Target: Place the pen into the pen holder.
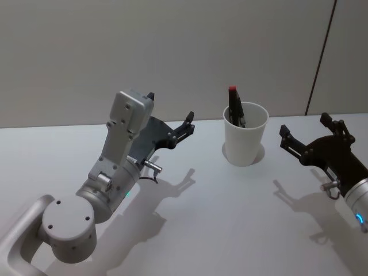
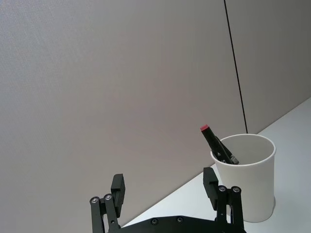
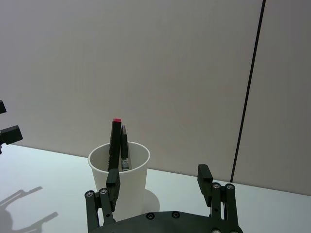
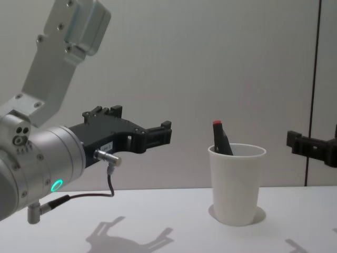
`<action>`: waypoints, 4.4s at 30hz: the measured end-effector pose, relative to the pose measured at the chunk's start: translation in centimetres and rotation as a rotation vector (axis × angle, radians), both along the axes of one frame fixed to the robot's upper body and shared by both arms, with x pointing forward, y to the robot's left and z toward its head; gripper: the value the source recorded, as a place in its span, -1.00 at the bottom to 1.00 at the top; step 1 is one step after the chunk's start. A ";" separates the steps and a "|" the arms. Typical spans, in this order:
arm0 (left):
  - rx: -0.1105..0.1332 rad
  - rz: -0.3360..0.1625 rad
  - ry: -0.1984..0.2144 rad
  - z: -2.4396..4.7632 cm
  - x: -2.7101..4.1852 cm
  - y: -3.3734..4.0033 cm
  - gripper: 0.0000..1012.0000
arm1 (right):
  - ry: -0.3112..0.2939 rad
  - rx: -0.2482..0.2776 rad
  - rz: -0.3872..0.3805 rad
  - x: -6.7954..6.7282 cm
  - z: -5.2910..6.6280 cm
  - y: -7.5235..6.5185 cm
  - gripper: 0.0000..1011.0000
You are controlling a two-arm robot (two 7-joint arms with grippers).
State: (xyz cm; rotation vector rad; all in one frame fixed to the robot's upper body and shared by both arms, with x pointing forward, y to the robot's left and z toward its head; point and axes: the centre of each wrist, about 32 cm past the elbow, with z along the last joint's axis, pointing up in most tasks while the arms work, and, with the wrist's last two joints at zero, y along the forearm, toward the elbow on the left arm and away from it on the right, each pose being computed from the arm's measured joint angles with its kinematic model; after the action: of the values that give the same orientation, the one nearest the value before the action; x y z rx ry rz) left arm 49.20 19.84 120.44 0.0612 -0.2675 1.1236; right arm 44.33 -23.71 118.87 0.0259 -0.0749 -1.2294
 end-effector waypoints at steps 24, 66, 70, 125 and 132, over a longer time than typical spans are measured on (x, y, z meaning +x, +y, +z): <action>0.000 0.000 0.000 0.00 0.00 0.00 0.98 | 0.000 0.000 0.000 0.0 0.0 0.0 0.98; 0.000 0.000 0.000 0.00 0.00 0.00 0.98 | 0.000 0.000 0.000 0.0 0.0 0.0 0.98; 0.000 0.000 0.000 0.00 0.00 0.00 0.98 | 0.000 0.000 0.000 0.0 0.0 0.0 0.98; 0.000 0.000 0.000 0.00 0.00 0.00 0.98 | 0.000 0.000 0.000 0.0 0.0 0.0 0.98; 0.000 0.000 0.000 0.00 0.00 0.00 0.98 | 0.000 0.000 0.000 0.0 0.0 0.0 0.98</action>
State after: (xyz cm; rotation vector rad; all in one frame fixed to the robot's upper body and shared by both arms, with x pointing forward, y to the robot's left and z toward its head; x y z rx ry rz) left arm 49.20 19.84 120.44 0.0611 -0.2676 1.1236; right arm 44.33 -23.71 118.87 0.0259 -0.0748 -1.2295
